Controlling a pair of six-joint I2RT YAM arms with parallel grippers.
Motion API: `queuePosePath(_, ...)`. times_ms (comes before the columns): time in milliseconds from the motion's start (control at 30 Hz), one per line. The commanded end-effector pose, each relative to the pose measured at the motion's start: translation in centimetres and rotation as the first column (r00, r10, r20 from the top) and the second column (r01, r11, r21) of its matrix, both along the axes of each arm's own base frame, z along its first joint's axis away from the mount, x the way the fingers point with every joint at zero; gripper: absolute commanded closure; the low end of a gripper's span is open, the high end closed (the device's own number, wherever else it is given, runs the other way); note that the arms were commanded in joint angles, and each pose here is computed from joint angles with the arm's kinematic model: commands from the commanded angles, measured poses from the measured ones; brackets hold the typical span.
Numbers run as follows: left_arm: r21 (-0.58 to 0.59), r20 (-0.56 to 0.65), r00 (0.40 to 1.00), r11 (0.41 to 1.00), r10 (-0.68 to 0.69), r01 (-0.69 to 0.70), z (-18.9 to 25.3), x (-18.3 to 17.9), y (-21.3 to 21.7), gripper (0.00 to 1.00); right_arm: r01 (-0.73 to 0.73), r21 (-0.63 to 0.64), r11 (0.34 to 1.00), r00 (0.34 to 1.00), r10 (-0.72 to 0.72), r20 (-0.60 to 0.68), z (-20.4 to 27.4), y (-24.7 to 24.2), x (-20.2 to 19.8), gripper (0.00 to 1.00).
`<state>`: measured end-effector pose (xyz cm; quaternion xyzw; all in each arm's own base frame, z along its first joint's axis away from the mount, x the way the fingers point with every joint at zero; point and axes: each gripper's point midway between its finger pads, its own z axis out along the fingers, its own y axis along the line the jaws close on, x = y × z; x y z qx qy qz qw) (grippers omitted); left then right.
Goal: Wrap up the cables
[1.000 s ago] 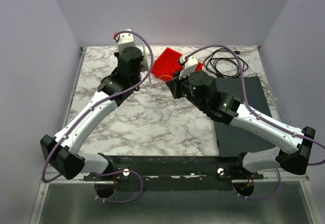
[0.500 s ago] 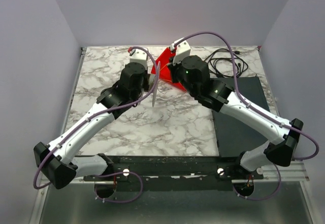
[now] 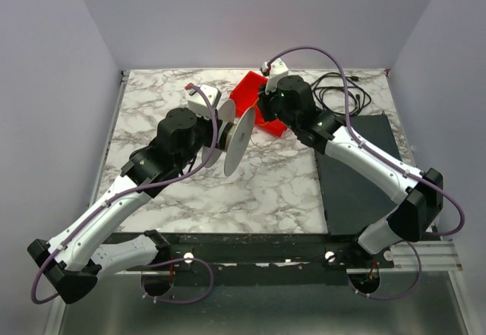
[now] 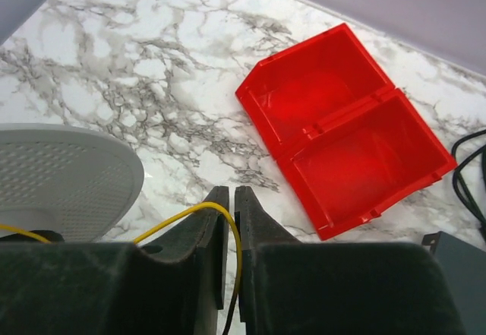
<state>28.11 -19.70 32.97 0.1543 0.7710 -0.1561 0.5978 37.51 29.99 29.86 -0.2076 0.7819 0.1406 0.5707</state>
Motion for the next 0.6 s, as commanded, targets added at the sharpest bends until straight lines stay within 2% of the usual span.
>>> queuePosePath(0,-0.089,0.037,0.998,0.995,-0.05,0.053,3.5,-1.5,-0.2,1.0,-0.038,0.057,0.998,0.998,0.04,-0.047,-1.8,0.4,0.8,0.82)
queuePosePath(167,-0.15,0.038,0.999,0.988,-0.014,0.019,5.9,-1.4,0.2,1.0,-0.089,0.104,0.991,0.99,0.1,-0.1,-4.3,1.1,0.0,0.72)
queuePosePath(333,-0.152,0.038,0.999,0.988,-0.005,0.011,7.1,-1.2,0.1,1.0,-0.139,0.155,0.978,0.977,0.161,-0.14,-6.1,2.0,-1.0,0.53)
queuePosePath(567,-0.196,0.031,0.998,0.979,0.058,-0.05,8.7,-0.5,0.5,1.0,-0.173,0.242,0.955,0.963,0.215,-0.161,-7.7,3.3,-1.8,0.48)
